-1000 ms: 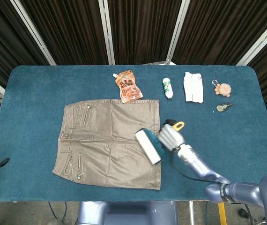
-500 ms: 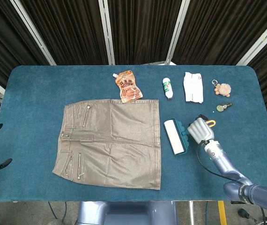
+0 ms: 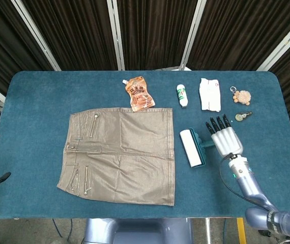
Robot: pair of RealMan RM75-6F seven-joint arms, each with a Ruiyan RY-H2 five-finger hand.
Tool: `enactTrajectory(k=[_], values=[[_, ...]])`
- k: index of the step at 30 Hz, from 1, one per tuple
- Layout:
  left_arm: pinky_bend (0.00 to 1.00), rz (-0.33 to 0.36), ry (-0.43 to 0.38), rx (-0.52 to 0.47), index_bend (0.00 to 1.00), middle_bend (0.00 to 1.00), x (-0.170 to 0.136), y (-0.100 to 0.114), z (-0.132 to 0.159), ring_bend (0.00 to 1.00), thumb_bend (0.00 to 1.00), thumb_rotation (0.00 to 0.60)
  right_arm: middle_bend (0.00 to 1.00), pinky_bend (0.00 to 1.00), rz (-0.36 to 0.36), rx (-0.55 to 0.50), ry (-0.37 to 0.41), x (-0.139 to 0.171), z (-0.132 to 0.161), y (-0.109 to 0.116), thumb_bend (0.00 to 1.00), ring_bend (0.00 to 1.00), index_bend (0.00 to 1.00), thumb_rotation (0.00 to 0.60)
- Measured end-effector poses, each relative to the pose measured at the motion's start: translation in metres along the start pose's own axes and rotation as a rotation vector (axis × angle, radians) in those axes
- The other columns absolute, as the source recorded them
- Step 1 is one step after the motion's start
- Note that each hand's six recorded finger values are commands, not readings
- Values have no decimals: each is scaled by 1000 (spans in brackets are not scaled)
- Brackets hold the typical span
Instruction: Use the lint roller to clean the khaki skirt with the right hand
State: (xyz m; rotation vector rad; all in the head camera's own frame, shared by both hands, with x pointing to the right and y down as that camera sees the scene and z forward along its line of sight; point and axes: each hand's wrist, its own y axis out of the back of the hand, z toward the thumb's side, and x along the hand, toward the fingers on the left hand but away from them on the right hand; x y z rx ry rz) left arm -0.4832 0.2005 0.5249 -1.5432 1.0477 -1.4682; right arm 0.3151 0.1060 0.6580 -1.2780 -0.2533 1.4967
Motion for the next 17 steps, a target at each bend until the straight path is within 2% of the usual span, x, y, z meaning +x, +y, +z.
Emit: enactTrajectory(k=[9,13,17], values=[[0,15,-33,-17,0,0,-10,6,3,0,0,600,0,0,-87,-345,-61,52,-37,19,0,0,0,600],[0,10,-27,-17,0,0,-11,4,-1,0,0,600,0,0,-166,-503,-91,83,-53,25,0,0,0,600],[0,12,-12,-27,0,0,-11,5,-7,0,0,600,0,0,-239,-551,-113,112,-62,26,0,0,0,600]])
